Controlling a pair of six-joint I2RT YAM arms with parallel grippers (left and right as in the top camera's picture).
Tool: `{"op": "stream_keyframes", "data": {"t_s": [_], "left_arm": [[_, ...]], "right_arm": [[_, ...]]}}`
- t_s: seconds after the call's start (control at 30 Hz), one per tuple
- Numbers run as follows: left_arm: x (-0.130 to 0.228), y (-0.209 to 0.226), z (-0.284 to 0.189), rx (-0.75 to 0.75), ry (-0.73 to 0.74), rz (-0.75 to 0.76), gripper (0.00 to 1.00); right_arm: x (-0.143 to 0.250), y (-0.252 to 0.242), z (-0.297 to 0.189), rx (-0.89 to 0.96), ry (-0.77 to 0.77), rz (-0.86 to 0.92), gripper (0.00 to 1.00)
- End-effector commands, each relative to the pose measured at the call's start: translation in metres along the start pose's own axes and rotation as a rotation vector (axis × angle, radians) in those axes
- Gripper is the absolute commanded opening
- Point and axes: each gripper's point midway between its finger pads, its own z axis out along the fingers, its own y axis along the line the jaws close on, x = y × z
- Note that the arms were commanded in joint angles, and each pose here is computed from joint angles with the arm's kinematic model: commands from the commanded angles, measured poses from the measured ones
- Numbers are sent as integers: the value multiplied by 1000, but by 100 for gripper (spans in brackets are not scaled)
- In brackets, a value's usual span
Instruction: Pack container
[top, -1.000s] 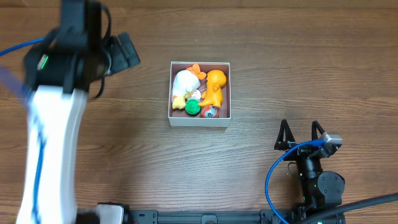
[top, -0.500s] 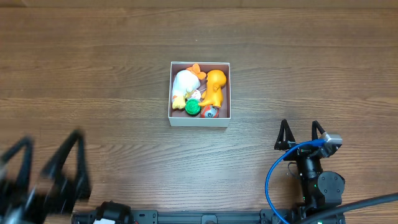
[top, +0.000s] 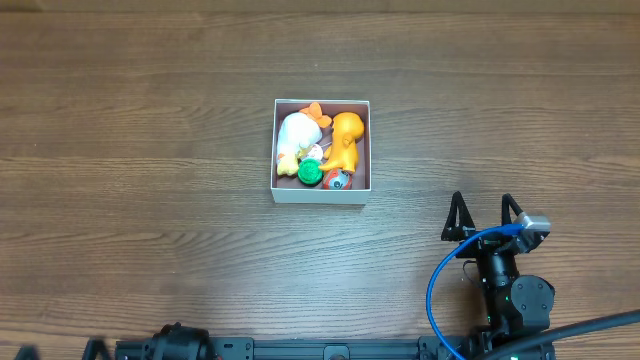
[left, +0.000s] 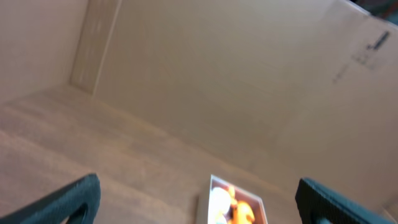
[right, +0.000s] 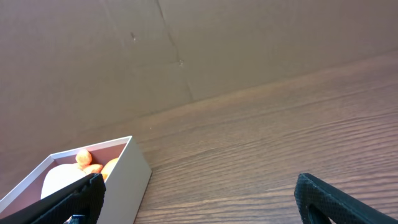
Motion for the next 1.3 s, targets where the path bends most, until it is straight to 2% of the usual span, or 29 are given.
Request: {"op": "stream_keyframes", "data": {"t_s": [0.0, 0.13, 0.27, 0.47, 0.6, 1.03, 1.27], "left_arm": [[37, 16, 43, -61, 5, 14, 100], [65, 19, 92, -61, -16, 37, 100], [100, 17, 143, -9, -18, 188, 100], [158, 23, 180, 57, 44, 406, 100], [190, 37, 193, 47, 83, 433, 100], [247, 63, 213, 38, 113, 441, 100], [241, 70, 215, 14, 82, 496, 100]], "right_arm": [[-2, -2, 0, 6, -18, -7, 100], [-2, -2, 0, 6, -18, -7, 100], [-2, -2, 0, 6, -18, -7, 100], [-2, -2, 0, 6, -18, -7, 100], [-2, -2, 0, 6, -18, -7, 100], [-2, -2, 0, 6, -18, -7, 100], [-2, -2, 0, 6, -18, -7, 100]]}}
